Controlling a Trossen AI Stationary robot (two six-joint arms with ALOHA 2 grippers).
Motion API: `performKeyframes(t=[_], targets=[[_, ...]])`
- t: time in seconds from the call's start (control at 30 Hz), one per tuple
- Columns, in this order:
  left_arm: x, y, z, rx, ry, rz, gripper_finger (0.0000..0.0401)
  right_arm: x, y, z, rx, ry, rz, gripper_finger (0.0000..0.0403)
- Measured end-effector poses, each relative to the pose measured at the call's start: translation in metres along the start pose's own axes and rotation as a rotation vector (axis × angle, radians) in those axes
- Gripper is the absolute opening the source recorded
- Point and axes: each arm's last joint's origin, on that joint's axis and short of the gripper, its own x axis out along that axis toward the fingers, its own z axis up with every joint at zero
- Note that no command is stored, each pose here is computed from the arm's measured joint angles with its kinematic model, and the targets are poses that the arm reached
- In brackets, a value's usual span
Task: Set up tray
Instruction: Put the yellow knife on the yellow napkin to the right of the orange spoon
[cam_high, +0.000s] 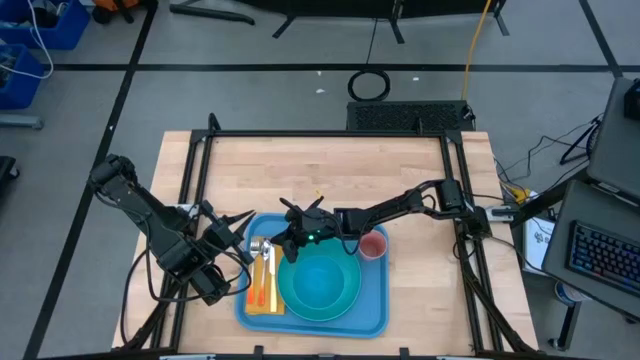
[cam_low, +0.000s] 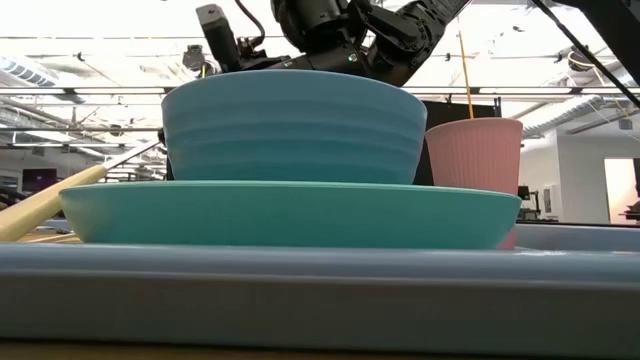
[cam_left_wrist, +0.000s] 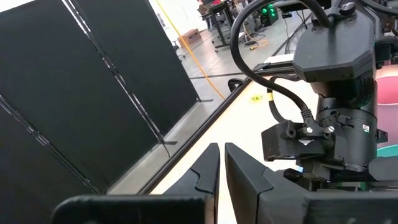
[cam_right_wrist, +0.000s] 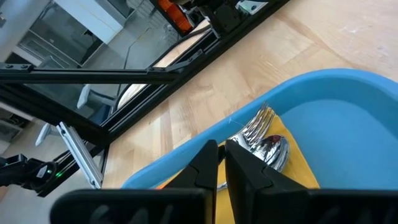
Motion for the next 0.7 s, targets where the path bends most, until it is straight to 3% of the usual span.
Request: performKeyframes(t=[0.7], targets=[[0.0, -0.0001, -0.0001, -0.003, 0.004, -0.002, 0.0031, 0.0, -0.0021, -0.0015, 0.001, 0.005, -0.034, 0.0014]])
